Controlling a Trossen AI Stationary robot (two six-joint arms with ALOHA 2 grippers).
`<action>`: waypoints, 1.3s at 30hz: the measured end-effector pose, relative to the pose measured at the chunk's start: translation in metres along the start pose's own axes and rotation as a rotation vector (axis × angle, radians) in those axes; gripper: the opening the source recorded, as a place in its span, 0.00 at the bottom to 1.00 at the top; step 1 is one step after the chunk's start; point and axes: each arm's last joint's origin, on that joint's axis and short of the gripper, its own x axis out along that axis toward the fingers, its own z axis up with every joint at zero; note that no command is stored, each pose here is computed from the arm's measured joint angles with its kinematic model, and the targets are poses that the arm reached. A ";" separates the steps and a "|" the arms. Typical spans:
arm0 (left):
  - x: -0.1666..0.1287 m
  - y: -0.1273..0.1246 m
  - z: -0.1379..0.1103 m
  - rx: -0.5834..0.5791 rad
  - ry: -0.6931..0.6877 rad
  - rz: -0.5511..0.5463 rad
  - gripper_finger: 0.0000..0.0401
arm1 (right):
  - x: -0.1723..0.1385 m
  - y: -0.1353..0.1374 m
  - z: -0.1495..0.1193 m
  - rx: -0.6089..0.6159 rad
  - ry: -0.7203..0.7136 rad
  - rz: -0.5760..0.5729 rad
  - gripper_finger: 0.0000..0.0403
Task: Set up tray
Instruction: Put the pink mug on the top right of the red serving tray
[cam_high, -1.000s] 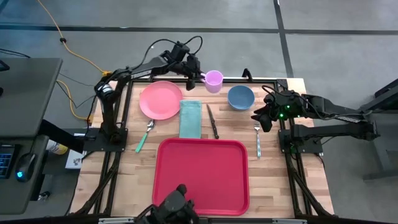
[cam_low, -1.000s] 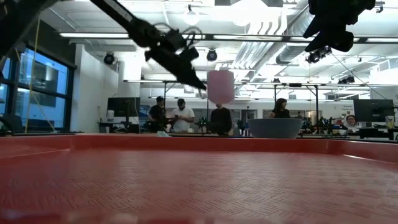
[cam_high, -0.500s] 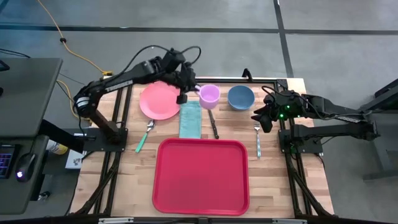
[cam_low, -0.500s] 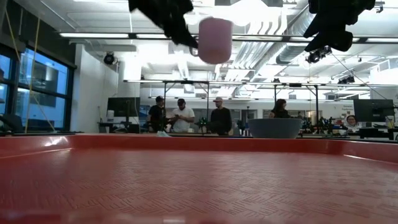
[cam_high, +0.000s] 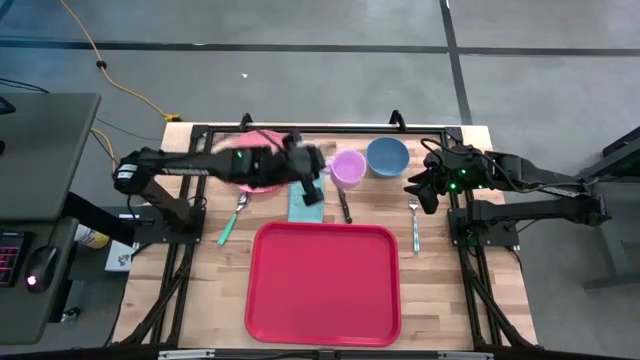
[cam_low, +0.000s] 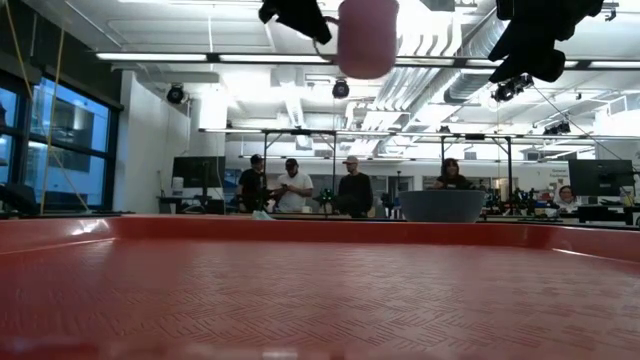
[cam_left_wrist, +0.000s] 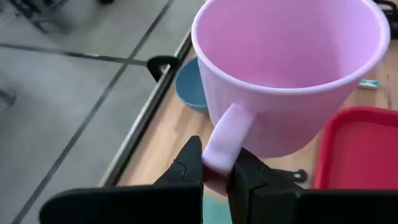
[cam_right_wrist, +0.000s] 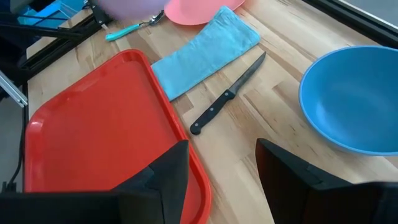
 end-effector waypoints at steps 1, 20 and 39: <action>0.001 -0.009 -0.002 -0.004 0.011 0.005 0.14 | 0.000 0.000 0.000 -0.001 0.000 0.000 0.41; 0.033 -0.143 -0.037 -0.136 0.005 -0.062 0.14 | -0.003 0.002 -0.001 -0.009 0.021 0.090 0.41; 0.080 -0.192 -0.075 -0.166 0.061 -0.096 0.14 | -0.066 0.009 0.014 -0.097 -0.211 0.175 0.41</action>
